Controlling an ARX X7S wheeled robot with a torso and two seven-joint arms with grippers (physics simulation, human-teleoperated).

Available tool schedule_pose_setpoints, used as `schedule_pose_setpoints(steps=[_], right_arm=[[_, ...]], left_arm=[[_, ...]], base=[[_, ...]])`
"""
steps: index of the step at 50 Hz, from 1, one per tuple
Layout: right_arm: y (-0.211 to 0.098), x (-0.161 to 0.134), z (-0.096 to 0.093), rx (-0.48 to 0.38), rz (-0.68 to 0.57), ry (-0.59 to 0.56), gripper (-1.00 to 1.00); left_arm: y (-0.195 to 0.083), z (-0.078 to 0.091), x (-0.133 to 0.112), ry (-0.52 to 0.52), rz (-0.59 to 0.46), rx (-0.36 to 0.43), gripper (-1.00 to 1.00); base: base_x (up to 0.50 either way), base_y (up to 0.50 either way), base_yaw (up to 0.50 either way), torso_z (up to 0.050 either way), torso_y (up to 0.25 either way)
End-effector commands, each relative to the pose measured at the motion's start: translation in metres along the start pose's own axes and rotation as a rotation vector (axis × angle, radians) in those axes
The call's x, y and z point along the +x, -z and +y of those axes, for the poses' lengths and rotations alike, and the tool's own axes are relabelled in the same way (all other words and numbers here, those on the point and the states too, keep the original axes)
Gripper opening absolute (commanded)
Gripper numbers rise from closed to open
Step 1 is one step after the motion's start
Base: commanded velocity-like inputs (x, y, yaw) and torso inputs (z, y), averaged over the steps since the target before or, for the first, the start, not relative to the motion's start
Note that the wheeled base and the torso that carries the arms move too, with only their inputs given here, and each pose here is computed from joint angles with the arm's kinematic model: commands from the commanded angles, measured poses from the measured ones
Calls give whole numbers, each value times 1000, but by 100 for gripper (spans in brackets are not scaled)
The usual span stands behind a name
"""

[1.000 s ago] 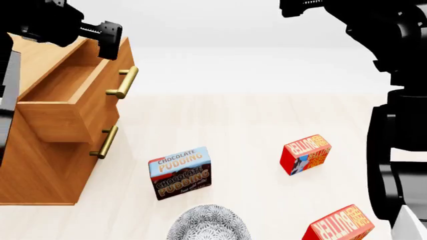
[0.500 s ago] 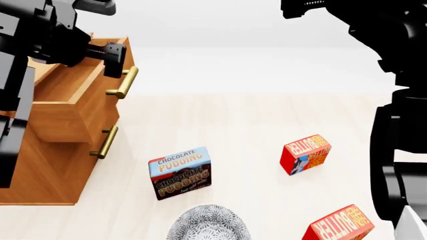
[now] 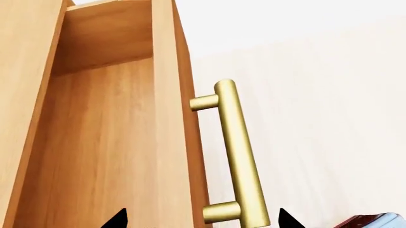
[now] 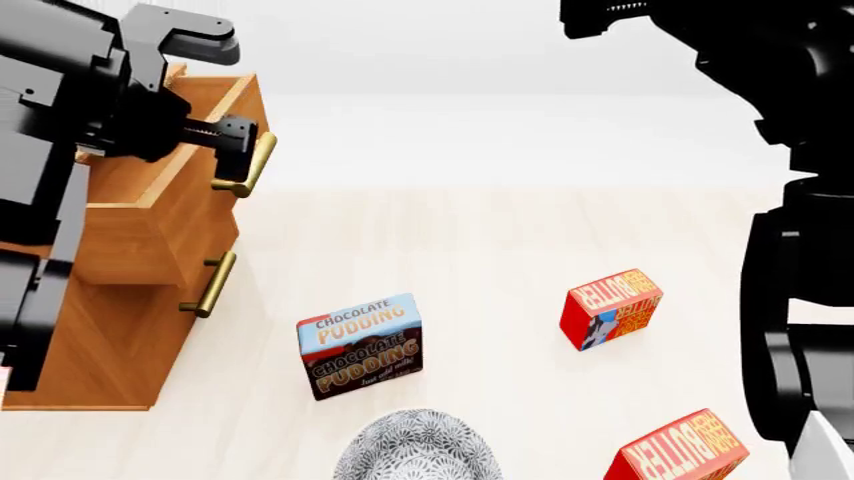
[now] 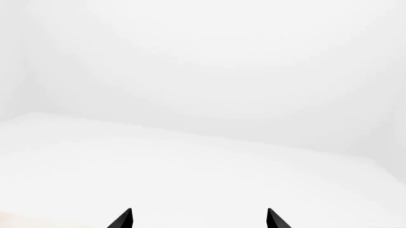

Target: Put the butter at the front in the top drawer of the cabinet and close it.

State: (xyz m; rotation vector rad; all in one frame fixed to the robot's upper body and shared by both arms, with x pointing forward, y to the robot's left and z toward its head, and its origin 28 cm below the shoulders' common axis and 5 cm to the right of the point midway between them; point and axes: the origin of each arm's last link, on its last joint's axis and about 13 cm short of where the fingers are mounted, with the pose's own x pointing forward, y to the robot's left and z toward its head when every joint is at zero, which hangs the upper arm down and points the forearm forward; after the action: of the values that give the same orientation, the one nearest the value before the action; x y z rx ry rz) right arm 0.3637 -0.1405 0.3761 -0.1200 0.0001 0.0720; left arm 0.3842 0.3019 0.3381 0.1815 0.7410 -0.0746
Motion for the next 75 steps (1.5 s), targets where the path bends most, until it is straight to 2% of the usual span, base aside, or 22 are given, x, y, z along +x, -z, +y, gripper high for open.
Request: schedule_pose_setpoints(steps=[1, 30, 57, 75], right_arm=[[1, 1, 0, 2, 1, 0, 100], [2, -1, 0, 5, 4, -1, 100], [0, -1, -1, 5, 3, 1, 100], [-2, -6, -4, 6, -1, 6, 100]], left_arm=[[5, 1, 5, -1, 16, -6, 100], [14, -1, 15, 6, 42, 4, 100], [10, -38, 1, 132, 10, 95, 100], [4, -58, -7, 192, -17, 120, 100]], base=[[0, 0, 0, 0, 0], [0, 0, 0, 0, 0], [0, 0, 0, 0, 0], [0, 0, 0, 0, 0]])
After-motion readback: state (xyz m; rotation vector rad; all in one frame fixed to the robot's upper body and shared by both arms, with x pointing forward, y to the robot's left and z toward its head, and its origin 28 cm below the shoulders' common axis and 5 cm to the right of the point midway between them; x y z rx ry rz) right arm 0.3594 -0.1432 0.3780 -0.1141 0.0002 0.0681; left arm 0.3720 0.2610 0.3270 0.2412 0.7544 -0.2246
